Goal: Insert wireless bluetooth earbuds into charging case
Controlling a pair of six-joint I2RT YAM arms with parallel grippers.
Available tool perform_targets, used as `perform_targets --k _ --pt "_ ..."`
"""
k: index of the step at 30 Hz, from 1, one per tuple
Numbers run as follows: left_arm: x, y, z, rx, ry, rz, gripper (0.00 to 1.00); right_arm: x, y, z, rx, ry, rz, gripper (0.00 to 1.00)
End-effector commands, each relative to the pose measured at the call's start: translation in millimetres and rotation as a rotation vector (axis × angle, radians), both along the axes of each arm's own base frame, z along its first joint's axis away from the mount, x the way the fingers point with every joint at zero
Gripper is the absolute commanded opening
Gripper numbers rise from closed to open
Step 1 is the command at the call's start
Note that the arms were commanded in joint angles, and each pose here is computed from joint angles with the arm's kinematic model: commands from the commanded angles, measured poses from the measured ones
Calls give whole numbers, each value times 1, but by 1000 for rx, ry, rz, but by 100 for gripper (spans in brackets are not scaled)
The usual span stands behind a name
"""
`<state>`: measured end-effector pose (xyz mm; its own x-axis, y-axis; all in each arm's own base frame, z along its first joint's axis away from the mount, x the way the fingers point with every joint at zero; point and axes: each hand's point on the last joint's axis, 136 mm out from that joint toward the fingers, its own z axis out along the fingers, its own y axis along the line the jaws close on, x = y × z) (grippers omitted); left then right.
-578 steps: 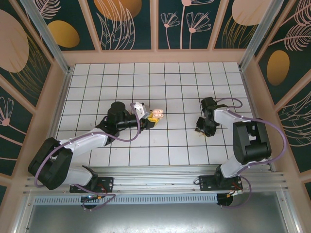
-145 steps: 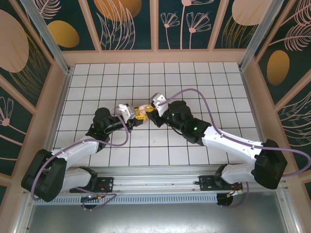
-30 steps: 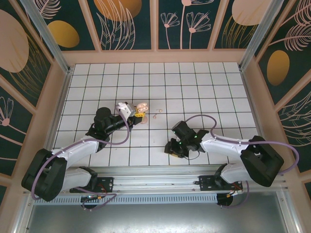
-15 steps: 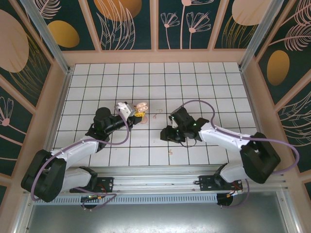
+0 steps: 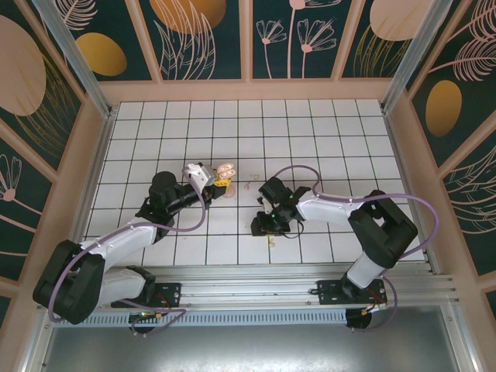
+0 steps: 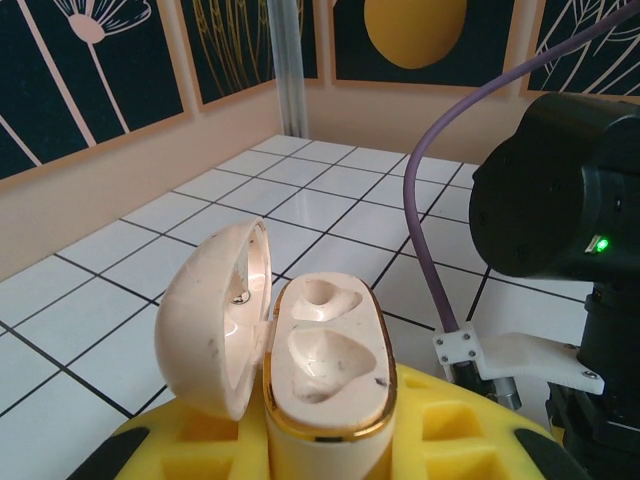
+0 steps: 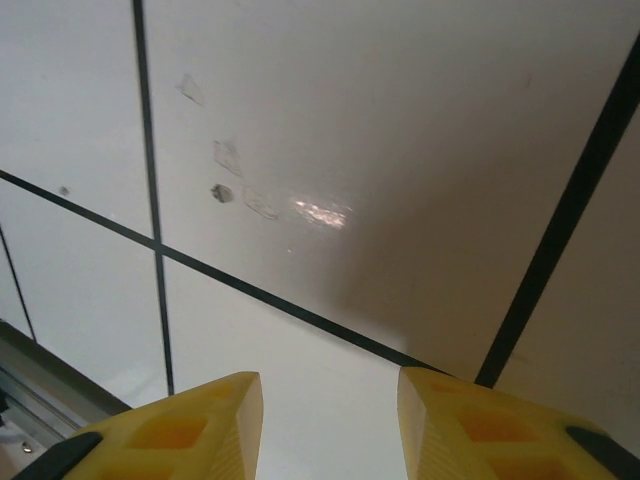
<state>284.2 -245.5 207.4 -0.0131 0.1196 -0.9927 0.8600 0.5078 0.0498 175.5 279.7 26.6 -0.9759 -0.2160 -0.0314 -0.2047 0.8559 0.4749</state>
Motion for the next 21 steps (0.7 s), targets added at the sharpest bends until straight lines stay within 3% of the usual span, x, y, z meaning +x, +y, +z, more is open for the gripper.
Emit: perform_targets --k 1,11,21 --pt "3 0 18 -13 -48 8 19 -12 -8 -5 -41 33 31 41" --pt "3 0 18 -14 -45 8 19 -27 -37 -10 -133 57 0 40" --pt "3 0 19 -15 -48 10 19 -41 -42 -2 -116 77 -19 40"
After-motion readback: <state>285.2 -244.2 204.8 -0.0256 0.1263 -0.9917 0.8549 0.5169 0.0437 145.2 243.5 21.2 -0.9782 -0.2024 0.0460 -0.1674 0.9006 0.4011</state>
